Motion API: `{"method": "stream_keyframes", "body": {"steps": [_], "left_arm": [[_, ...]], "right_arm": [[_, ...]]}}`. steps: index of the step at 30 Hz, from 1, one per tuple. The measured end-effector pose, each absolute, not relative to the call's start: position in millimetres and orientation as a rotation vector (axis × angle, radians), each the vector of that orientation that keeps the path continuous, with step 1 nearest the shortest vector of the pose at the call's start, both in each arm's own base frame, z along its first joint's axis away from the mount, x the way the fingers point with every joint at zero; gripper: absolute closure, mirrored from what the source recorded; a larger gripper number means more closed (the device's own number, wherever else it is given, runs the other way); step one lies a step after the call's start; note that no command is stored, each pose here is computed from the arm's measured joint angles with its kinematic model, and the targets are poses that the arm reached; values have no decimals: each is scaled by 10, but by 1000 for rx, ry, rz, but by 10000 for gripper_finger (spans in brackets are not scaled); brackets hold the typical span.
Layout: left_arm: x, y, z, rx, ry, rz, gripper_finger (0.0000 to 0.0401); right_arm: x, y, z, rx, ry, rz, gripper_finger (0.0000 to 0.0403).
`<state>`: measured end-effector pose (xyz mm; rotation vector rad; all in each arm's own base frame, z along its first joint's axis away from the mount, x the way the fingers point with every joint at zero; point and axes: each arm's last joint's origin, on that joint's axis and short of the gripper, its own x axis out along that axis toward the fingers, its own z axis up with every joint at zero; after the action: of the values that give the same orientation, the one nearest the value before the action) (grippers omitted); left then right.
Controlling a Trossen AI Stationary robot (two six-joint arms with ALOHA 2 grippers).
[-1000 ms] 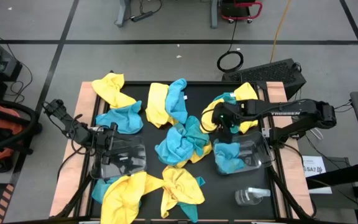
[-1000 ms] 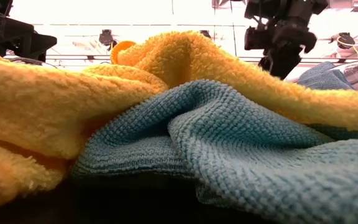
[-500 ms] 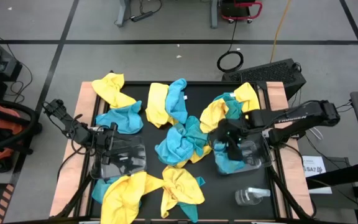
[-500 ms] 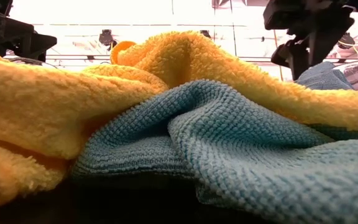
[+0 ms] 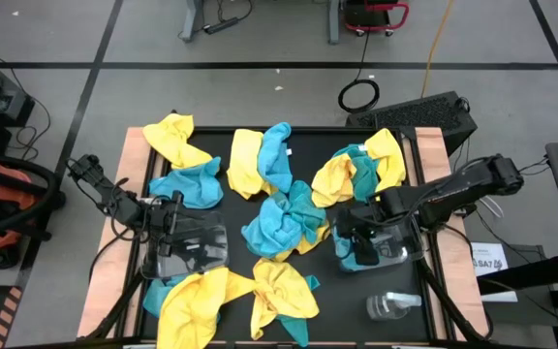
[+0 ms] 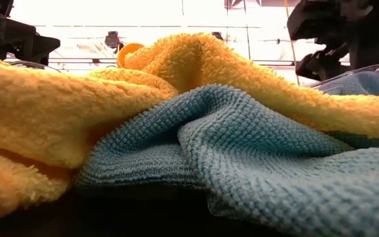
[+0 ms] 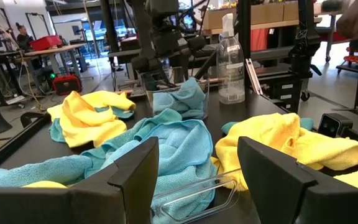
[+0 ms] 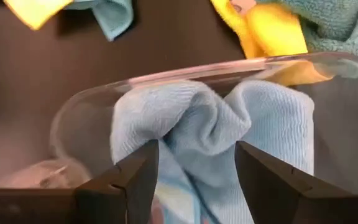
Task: Sort microfiber towel by color & place in baskets
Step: Put the blue microfiber towel into the right transparent bin
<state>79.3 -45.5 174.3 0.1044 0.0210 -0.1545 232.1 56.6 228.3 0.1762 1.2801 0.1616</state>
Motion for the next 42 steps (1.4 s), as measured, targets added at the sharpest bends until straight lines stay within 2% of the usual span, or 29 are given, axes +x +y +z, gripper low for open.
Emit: {"method": "stream_keyframes", "body": {"steps": [10, 17, 27, 34, 42], "left_arm": [[793, -455, 1741, 105, 22, -154, 176], [793, -455, 1741, 104, 22, -154, 176], [793, -455, 1742, 105, 22, -155, 176], [793, -455, 1741, 105, 22, -155, 176], [793, -455, 1741, 105, 22, -154, 176]], "right_arm": [[2366, 562, 1870, 170, 1345, 88, 200], [2433, 509, 1789, 72, 1310, -103, 200], [2456, 401, 1808, 87, 1280, -182, 200], [2429, 412, 1832, 123, 1311, -126, 180], [2382, 414, 2294, 150, 1220, -91, 136]]}}
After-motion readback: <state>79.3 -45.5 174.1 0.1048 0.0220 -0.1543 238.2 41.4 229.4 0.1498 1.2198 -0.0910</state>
